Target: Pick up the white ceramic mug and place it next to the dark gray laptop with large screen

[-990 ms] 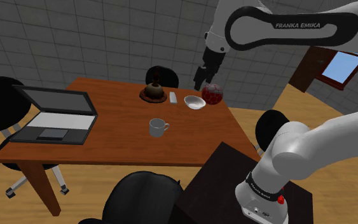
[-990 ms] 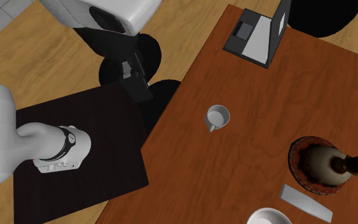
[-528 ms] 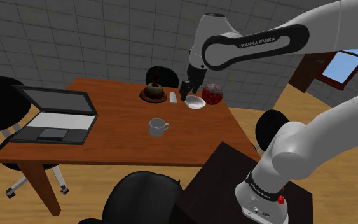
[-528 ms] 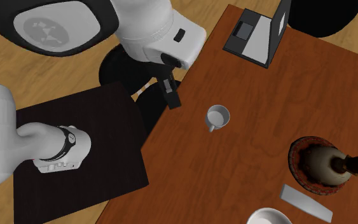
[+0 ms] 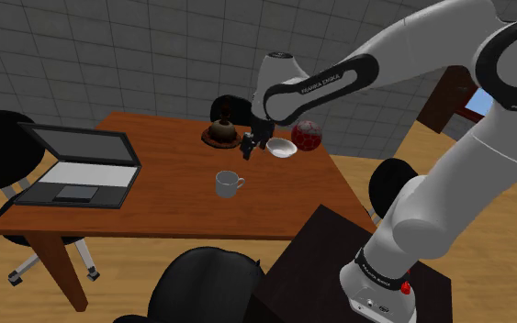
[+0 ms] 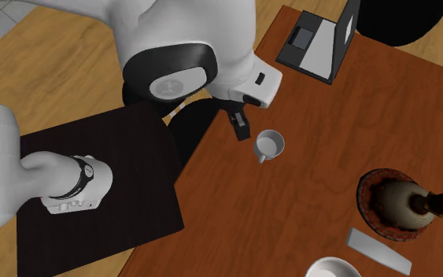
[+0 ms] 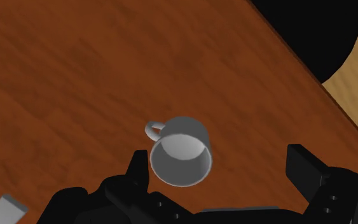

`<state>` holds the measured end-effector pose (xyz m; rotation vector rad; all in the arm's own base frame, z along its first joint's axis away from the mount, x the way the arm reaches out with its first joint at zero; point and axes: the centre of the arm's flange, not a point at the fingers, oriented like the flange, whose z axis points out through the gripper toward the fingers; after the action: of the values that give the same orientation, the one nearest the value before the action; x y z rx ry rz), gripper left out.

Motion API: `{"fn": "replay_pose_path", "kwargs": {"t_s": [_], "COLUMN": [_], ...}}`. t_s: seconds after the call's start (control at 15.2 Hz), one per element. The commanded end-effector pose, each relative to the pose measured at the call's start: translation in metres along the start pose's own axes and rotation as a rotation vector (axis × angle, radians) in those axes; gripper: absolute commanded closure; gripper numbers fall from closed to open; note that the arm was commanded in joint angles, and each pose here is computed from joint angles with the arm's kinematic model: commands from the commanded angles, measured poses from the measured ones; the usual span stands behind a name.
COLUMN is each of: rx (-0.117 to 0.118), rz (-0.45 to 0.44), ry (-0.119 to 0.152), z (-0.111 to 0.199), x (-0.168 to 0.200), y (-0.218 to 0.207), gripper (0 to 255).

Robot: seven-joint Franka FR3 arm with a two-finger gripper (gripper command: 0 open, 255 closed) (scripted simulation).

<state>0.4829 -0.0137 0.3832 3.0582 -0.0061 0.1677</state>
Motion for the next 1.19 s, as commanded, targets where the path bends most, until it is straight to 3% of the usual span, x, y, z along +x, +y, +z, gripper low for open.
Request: {"fn": "replay_pose_path", "kwargs": {"t_s": [0.0,1.12], "rx": [0.003,0.030], "rz": [-0.001,-0.008], "ry": [-0.001,-0.020], "z": [0.025,0.224], "x": [0.012,0.117], "y": [-0.004,-0.020], "gripper": [0,0]}}
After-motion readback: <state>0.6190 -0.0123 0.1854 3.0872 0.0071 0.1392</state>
